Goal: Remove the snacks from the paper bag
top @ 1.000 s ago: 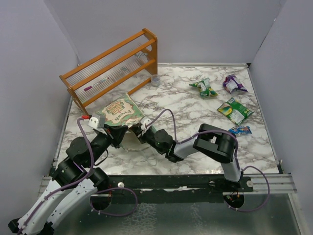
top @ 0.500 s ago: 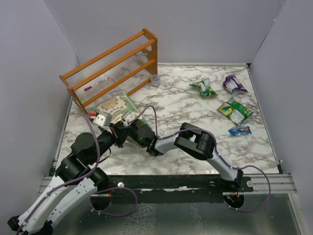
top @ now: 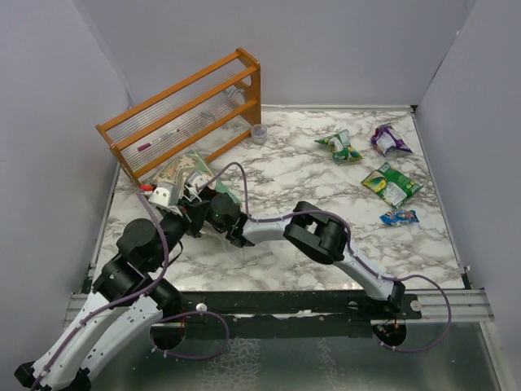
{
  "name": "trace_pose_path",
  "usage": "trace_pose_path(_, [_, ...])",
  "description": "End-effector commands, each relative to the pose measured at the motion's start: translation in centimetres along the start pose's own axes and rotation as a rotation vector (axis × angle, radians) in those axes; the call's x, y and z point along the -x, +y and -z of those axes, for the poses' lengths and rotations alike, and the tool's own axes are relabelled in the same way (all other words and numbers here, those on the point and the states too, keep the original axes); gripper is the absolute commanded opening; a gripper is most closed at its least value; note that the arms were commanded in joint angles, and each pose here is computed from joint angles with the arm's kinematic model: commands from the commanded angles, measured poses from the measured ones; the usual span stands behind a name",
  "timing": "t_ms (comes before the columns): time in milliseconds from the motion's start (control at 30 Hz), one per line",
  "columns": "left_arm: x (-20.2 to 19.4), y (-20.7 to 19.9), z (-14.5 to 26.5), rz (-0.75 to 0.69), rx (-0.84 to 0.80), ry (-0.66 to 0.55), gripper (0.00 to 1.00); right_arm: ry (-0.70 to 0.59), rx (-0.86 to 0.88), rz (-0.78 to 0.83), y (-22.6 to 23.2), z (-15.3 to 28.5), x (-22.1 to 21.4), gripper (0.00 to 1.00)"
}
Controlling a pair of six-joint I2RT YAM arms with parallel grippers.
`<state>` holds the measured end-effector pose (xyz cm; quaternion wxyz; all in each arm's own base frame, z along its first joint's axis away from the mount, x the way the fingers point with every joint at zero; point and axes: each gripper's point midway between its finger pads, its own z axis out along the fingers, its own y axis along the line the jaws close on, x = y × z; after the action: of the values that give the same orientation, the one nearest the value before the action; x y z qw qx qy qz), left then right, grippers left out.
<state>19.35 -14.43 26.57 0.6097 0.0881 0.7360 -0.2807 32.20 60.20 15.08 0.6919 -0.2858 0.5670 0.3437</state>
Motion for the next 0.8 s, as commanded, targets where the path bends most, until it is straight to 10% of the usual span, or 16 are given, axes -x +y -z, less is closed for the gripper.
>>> trace_pose_path(0, [0.9,-4.9,2.2,0.044,-0.263,-0.023,0.00,0.381,0.092,-0.009,0.5,3.7,-12.1,0.47])
trace_pose_path(167, [1.2,-3.9,2.3,0.049,-0.210,-0.040,0.00,0.349,0.024,0.012,-0.9,3.7,-10.6,0.38])
trace_pose_path(333, [1.3,-3.5,2.3,0.050,-0.184,-0.042,0.00,0.345,-0.040,0.058,-2.5,4.8,-9.6,0.03])
trace_pose_path(767, [0.8,-3.5,2.2,0.061,-0.179,-0.015,0.00,0.345,0.019,0.074,-3.6,14.4,-4.6,0.01])
